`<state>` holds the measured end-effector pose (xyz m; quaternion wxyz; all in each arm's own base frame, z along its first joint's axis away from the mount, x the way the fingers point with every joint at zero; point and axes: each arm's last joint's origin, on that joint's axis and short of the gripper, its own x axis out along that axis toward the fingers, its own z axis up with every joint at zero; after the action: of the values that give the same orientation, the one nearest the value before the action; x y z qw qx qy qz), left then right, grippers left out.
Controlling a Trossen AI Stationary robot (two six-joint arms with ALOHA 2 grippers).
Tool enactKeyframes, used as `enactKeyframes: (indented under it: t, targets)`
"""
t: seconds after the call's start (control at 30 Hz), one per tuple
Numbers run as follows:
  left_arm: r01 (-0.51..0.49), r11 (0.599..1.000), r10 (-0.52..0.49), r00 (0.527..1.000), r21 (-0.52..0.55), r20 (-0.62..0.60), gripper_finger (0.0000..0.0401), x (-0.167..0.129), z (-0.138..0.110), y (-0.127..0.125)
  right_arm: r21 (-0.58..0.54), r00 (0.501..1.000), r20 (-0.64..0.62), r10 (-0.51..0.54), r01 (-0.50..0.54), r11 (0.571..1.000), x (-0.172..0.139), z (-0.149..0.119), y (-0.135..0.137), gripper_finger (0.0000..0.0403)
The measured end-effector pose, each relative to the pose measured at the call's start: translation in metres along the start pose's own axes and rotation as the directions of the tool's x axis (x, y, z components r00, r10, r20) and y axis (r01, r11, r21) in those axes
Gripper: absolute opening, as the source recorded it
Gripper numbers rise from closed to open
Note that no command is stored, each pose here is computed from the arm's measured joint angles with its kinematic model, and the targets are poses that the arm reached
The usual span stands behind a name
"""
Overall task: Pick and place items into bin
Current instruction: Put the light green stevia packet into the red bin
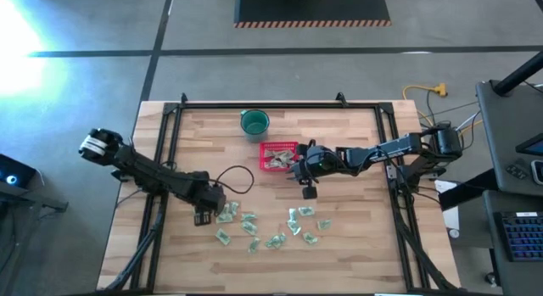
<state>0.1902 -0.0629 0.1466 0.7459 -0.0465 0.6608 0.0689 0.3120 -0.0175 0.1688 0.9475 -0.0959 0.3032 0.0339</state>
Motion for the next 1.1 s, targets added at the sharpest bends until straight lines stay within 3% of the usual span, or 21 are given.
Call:
enactKeyframes:
  t: [0.2,0.43,0.63,0.7,0.83,1.1]
  targets:
    - [0.003,1.000,-0.003,1.000,-0.003,0.030,0.0008,-0.004,0.001,0.000,0.000,1.000,0.000,0.000,0.000,1.000,0.000,0.000,0.000,0.0068]
    - [-0.009,1.000,0.009,0.996,0.002,0.087,0.0008,-0.016,0.011,-0.003,0.000,1.000,0.000,0.000,0.000,1.000,0.000,0.000,0.000,0.0068]
    - [-0.147,0.987,0.128,0.964,0.065,0.232,0.0008,-0.035,0.029,-0.005,0.000,1.000,-0.001,-0.001,0.001,1.000,0.000,0.000,0.000,0.0068]
    - [-0.249,0.966,0.216,0.926,0.071,0.311,0.0008,-0.044,0.037,-0.004,0.000,1.000,-0.001,-0.001,0.001,1.000,0.000,0.000,0.000,0.0068]
    - [-0.429,0.903,0.353,0.793,0.042,0.496,0.0008,-0.060,0.055,-0.006,0.001,1.000,-0.001,-0.001,0.001,1.000,0.000,0.000,0.000,0.0068]
    - [-0.569,0.820,0.336,0.560,0.057,0.757,0.0008,-0.076,0.095,-0.005,0.004,1.000,-0.002,0.000,0.000,1.000,0.000,0.000,0.000,0.0068]
